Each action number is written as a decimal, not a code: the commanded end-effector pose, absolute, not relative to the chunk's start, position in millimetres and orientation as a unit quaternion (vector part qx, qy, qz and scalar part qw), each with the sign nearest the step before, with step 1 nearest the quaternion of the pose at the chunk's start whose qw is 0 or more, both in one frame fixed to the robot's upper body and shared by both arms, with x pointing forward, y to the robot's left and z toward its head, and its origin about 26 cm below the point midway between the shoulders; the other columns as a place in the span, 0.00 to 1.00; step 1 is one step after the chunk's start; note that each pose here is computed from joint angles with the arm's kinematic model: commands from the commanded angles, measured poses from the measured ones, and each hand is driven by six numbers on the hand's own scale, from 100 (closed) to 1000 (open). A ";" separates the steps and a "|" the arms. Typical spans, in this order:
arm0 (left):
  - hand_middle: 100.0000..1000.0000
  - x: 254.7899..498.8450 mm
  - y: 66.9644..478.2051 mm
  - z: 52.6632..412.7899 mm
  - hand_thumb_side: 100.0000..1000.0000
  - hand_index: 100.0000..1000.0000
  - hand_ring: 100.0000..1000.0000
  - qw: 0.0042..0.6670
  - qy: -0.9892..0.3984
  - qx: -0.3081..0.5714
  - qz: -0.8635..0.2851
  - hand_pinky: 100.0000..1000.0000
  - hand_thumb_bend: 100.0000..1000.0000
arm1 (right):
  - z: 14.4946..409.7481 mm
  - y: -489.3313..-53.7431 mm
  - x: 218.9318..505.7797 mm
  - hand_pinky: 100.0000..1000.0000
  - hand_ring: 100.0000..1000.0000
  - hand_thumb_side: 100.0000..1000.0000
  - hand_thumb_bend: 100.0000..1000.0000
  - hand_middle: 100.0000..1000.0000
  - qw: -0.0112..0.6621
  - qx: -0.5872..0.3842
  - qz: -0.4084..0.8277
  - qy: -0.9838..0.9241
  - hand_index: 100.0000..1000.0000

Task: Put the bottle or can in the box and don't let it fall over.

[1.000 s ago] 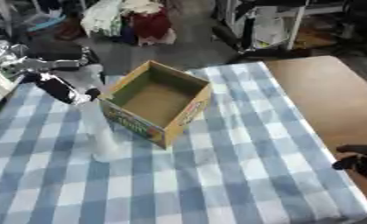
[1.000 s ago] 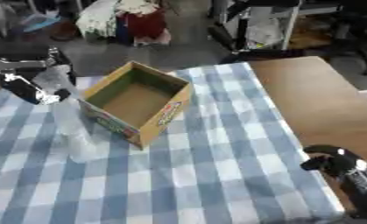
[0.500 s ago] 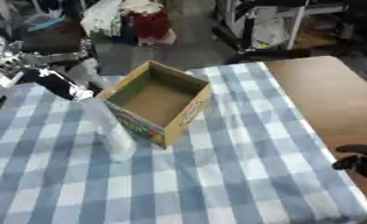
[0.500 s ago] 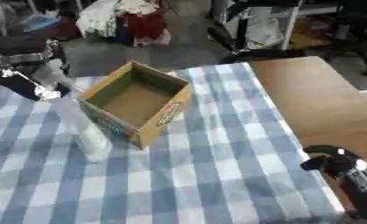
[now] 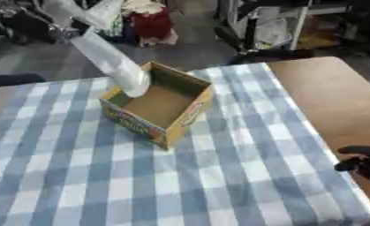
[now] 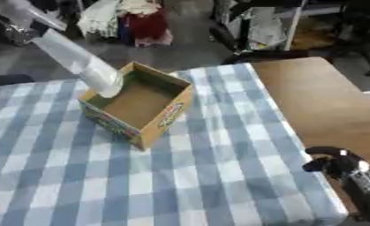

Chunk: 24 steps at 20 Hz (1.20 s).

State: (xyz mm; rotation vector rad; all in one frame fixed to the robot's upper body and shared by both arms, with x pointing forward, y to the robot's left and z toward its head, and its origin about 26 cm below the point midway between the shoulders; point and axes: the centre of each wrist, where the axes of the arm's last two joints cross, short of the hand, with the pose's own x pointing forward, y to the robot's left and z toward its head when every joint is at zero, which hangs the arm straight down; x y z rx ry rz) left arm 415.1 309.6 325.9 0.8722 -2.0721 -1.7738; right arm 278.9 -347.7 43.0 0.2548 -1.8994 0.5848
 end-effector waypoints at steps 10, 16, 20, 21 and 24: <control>0.93 454.7 298.6 266.1 0.83 1.00 0.92 0.129 -0.669 0.334 -0.651 0.97 0.27 | 52.6 -343.5 285.3 0.70 0.64 0.81 0.00 0.74 0.527 0.118 0.262 -0.800 0.77; 0.95 452.0 316.5 278.2 0.84 1.00 0.94 0.130 -0.720 0.357 -0.581 0.97 0.24 | 51.9 -344.4 284.5 0.70 0.64 0.81 0.00 0.74 0.529 0.117 0.260 -0.799 0.77; 0.89 444.0 331.9 292.4 0.75 0.98 0.88 0.150 -0.767 0.355 -0.513 0.92 0.04 | 50.8 -346.1 283.7 0.70 0.64 0.81 0.00 0.74 0.532 0.114 0.258 -0.799 0.77; 0.87 440.5 336.2 295.7 0.73 0.97 0.87 0.158 -0.779 0.350 -0.496 0.90 0.00 | 50.5 -346.7 283.4 0.70 0.64 0.82 0.00 0.74 0.533 0.113 0.257 -0.799 0.77; 0.87 430.7 345.4 302.7 0.74 0.96 0.87 0.184 -0.793 0.331 -0.476 0.89 0.00 | 48.9 -348.9 282.0 0.70 0.64 0.82 0.00 0.74 0.536 0.109 0.256 -0.797 0.77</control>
